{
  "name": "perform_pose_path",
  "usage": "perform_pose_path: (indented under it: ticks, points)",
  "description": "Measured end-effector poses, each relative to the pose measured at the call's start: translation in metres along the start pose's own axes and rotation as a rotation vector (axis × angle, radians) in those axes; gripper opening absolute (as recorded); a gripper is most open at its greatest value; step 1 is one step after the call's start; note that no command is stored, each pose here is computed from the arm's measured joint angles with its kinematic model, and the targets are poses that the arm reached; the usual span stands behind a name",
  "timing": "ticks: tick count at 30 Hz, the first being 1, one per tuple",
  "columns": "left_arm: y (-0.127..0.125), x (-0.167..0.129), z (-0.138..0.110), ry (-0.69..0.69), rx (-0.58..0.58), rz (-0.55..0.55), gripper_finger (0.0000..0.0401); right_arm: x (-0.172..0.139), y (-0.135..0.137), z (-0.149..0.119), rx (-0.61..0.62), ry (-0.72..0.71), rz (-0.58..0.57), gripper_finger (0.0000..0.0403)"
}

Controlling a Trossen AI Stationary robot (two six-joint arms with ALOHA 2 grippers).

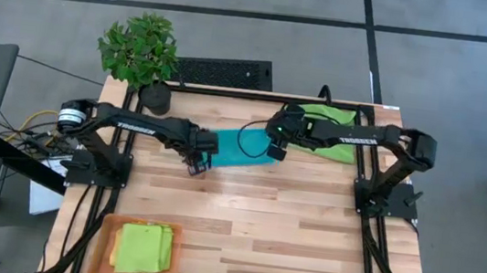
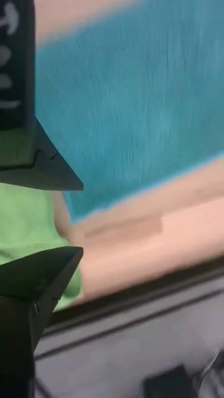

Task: Fold microfiber towels
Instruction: Fold the blue towel

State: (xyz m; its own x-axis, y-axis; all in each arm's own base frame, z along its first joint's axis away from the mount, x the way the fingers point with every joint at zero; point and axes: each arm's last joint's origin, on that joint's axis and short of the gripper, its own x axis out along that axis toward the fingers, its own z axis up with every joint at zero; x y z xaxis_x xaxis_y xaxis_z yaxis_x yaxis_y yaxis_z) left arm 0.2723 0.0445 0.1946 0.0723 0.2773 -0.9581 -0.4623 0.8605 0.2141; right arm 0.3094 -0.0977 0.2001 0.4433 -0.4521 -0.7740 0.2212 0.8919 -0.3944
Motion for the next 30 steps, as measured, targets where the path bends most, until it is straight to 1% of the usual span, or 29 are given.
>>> perform_pose_path:
  ticks: [4, 7, 9, 14, 17, 21, 24, 28, 30]
  points:
    - [-0.017, -0.002, -0.011, 0.002, 0.110, -0.028, 0.0158, -0.025, 0.010, 0.003, 0.000, -0.047, 0.090, 0.0174]
    - [-0.032, 0.004, -0.018, -0.033, 0.203, -0.043, 0.0157, -0.039, 0.019, 0.005, -0.023, -0.079, 0.124, 0.0171]
    - [-0.037, 0.007, -0.021, -0.058, 0.239, -0.035, 0.0157, -0.046, 0.025, 0.009, -0.037, -0.111, 0.134, 0.0169]
    - [-0.044, 0.013, -0.019, -0.162, 0.222, -0.043, 0.0157, -0.051, 0.032, 0.006, -0.060, -0.091, 0.152, 0.0166]
    - [-0.045, 0.018, -0.019, -0.212, 0.249, -0.030, 0.0157, -0.051, 0.032, 0.006, -0.043, -0.087, 0.151, 0.0166]
    - [-0.043, 0.020, -0.020, -0.234, 0.249, 0.049, 0.0157, -0.051, 0.032, 0.005, -0.018, -0.080, 0.152, 0.0166]
    - [-0.042, 0.021, -0.019, -0.236, 0.245, 0.049, 0.0157, -0.051, 0.032, 0.005, -0.019, -0.077, 0.151, 0.0164]
    - [-0.041, 0.023, -0.020, -0.224, 0.236, 0.009, 0.0157, -0.051, 0.032, 0.005, -0.020, -0.075, 0.151, 0.0164]
    - [-0.040, 0.026, -0.023, -0.214, 0.236, 0.023, 0.0157, -0.051, 0.032, 0.005, -0.020, -0.074, 0.151, 0.0164]
